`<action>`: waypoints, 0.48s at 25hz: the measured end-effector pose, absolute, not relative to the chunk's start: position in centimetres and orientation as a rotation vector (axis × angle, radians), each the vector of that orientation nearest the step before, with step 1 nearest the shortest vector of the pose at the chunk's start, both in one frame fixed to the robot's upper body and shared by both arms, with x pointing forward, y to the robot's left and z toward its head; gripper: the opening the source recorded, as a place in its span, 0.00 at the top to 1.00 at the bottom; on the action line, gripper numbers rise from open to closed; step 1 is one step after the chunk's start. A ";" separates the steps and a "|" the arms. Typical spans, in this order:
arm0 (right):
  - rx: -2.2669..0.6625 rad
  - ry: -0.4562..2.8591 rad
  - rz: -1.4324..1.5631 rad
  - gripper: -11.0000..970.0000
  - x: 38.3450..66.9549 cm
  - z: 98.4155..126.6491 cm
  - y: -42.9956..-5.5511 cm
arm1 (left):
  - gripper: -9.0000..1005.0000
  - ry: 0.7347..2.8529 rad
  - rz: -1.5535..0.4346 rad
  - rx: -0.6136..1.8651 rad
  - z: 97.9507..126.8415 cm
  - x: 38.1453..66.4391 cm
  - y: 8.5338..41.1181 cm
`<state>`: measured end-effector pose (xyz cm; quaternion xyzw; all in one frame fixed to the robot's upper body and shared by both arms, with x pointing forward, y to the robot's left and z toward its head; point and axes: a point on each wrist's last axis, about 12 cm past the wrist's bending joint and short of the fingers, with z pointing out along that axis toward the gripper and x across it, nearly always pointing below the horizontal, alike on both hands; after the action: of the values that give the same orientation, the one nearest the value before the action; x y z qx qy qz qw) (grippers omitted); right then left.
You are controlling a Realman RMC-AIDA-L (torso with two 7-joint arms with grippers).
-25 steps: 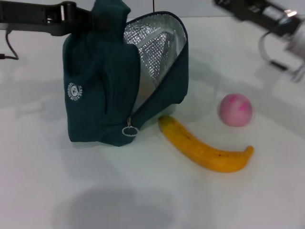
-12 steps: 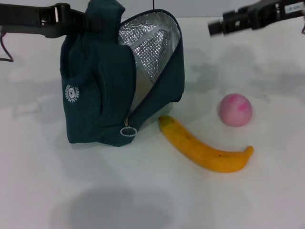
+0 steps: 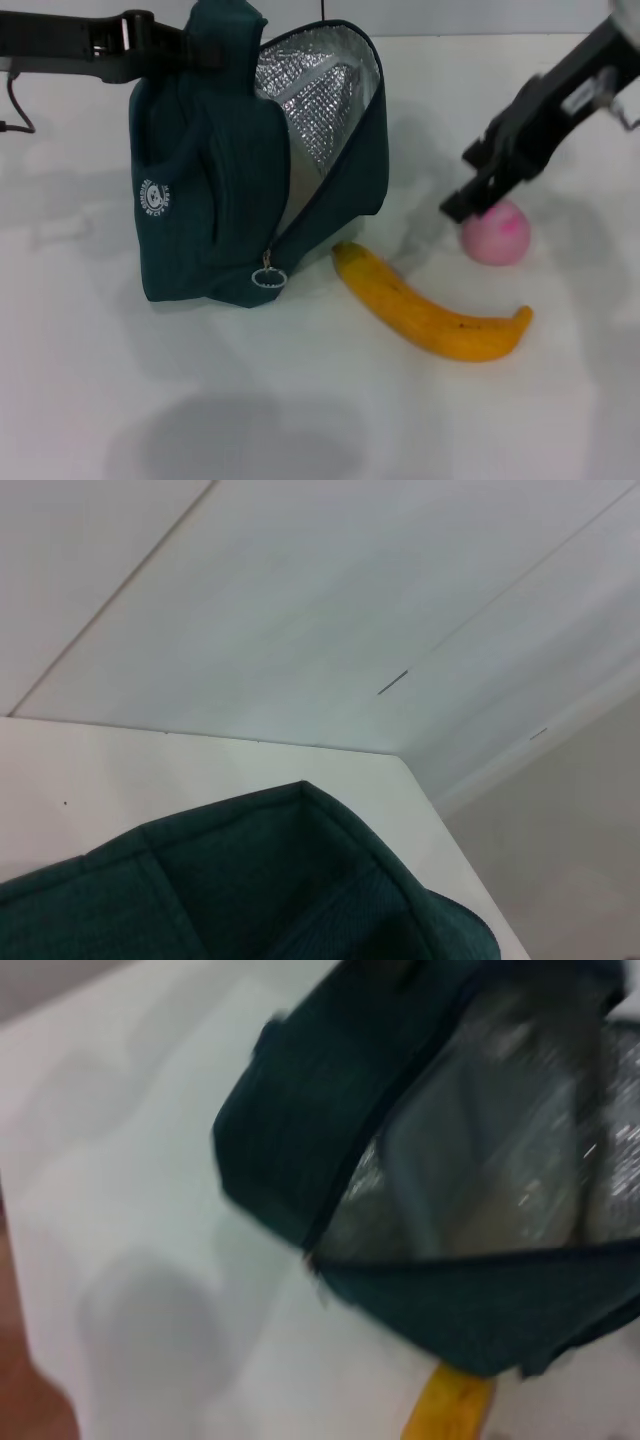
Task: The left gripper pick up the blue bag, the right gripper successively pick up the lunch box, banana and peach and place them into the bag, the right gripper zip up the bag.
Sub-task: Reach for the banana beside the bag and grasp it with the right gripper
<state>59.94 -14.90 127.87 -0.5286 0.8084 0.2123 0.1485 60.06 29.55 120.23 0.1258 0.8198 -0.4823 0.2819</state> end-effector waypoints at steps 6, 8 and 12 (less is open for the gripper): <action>-1.637 2.409 0.486 0.21 59.6 124.8 -12.9 | 0.91 2.197 -1.294 0.338 120.2 60.0 29.5; -1.649 2.421 0.467 0.21 59.5 123.7 -12.6 | 0.91 2.199 -1.294 0.340 120.1 60.0 29.5; -1.644 2.424 0.440 0.21 59.5 121.8 -12.4 | 0.91 2.203 -1.297 0.338 119.9 59.8 29.6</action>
<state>59.51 -12.35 121.77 -0.5529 0.8150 0.1481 0.0897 59.81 29.59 119.93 0.1259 0.8207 -0.4833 0.2775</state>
